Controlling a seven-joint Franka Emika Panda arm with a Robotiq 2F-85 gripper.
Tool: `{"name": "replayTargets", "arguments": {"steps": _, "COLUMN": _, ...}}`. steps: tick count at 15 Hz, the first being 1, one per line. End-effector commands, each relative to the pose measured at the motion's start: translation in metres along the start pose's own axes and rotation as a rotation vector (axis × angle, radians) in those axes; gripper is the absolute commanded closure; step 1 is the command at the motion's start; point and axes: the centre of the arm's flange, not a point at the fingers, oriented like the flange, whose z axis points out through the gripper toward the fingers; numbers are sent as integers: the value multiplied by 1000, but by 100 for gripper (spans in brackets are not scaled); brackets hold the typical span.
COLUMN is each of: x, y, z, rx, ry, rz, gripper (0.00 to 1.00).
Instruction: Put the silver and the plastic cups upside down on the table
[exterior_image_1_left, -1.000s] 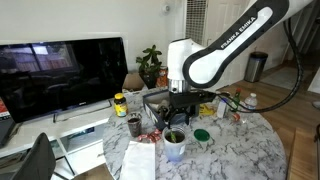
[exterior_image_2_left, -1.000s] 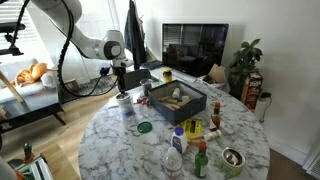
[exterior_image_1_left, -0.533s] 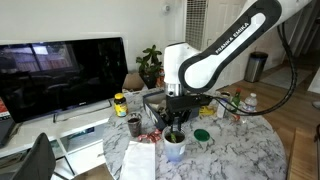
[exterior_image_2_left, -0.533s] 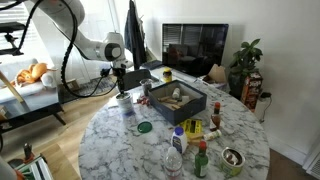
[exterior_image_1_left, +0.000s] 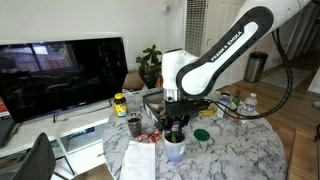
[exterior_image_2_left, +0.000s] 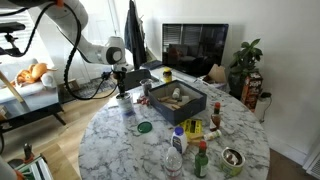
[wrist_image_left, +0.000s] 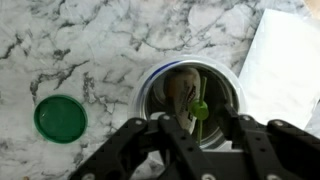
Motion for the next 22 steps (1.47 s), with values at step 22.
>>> {"name": "replayTargets", "arguments": {"steps": 22, "x": -18, "y": 25, "z": -158, "rx": -2, "ry": 65, "rz": 20, "gripper": 96}}
